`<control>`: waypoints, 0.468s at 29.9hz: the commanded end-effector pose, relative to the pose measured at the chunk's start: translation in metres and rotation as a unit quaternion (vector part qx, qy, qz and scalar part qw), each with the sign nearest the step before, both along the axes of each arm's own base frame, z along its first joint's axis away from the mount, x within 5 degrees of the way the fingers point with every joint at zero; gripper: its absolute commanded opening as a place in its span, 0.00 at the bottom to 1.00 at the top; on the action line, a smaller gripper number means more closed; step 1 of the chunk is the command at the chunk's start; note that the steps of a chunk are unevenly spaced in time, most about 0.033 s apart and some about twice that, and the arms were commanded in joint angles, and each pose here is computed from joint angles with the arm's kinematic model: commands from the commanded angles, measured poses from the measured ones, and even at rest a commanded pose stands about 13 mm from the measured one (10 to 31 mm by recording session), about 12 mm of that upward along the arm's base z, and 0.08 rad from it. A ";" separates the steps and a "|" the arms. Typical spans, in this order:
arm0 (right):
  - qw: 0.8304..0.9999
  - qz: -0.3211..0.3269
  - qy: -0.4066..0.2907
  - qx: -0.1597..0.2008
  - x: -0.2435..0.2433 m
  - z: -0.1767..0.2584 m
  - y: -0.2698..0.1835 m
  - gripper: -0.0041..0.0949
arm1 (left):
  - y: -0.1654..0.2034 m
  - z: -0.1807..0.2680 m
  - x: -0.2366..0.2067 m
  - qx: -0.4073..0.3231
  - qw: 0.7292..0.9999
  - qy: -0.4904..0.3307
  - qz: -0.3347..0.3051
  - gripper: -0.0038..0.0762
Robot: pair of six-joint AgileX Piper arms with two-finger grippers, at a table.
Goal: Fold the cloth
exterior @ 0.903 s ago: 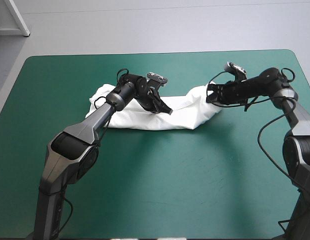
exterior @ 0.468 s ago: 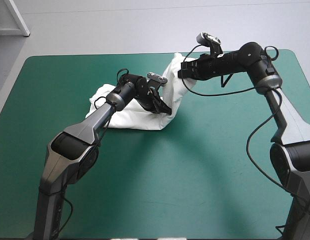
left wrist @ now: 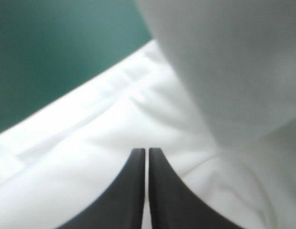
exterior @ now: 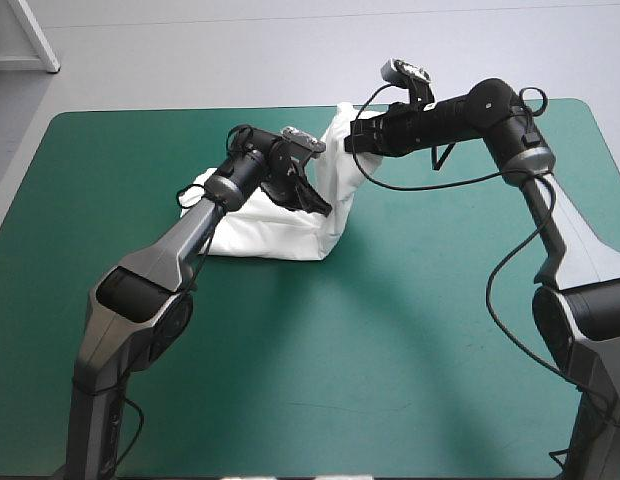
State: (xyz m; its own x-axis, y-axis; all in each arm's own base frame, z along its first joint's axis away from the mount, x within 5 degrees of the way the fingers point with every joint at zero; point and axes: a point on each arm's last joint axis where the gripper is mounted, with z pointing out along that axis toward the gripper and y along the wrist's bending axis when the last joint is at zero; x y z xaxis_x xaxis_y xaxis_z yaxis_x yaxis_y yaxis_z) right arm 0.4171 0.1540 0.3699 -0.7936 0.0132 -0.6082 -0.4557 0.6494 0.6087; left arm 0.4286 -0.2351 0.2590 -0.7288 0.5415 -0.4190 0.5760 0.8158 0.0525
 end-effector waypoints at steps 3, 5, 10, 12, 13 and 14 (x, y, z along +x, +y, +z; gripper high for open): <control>0.997 0.010 -0.067 0.046 -0.018 0.040 0.019 0.02 | 0.035 0.097 -0.027 0.028 0.996 -0.087 0.021 0.07; 0.996 0.016 -0.076 0.048 -0.021 0.041 0.029 0.02 | 0.047 0.104 -0.032 0.049 0.995 -0.078 0.032 0.07; 0.994 0.034 -0.095 0.048 -0.024 0.035 0.061 0.03 | 0.078 0.118 -0.041 0.010 0.997 -0.056 0.058 0.07; 0.993 0.047 -0.099 0.048 -0.021 0.032 0.074 0.03 | 0.096 0.125 -0.046 0.011 0.996 -0.057 0.073 0.07; 0.992 0.055 -0.100 0.049 -0.019 0.030 0.083 0.03 | 0.105 0.127 -0.050 0.021 0.994 -0.059 0.084 0.07; 0.992 0.061 -0.102 0.051 -0.018 0.028 0.090 0.03 | 0.113 0.127 -0.053 0.029 0.993 -0.058 0.094 0.07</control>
State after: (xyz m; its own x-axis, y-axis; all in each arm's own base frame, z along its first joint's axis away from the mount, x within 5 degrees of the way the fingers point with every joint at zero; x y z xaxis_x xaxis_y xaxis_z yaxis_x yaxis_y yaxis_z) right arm 0.4069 0.2307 0.3633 -0.7268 -0.0686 -0.6834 -0.5855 0.5822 0.5642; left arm 0.4028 -0.1488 0.3458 -0.7709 0.4630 -0.4374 0.4503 0.8819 0.1398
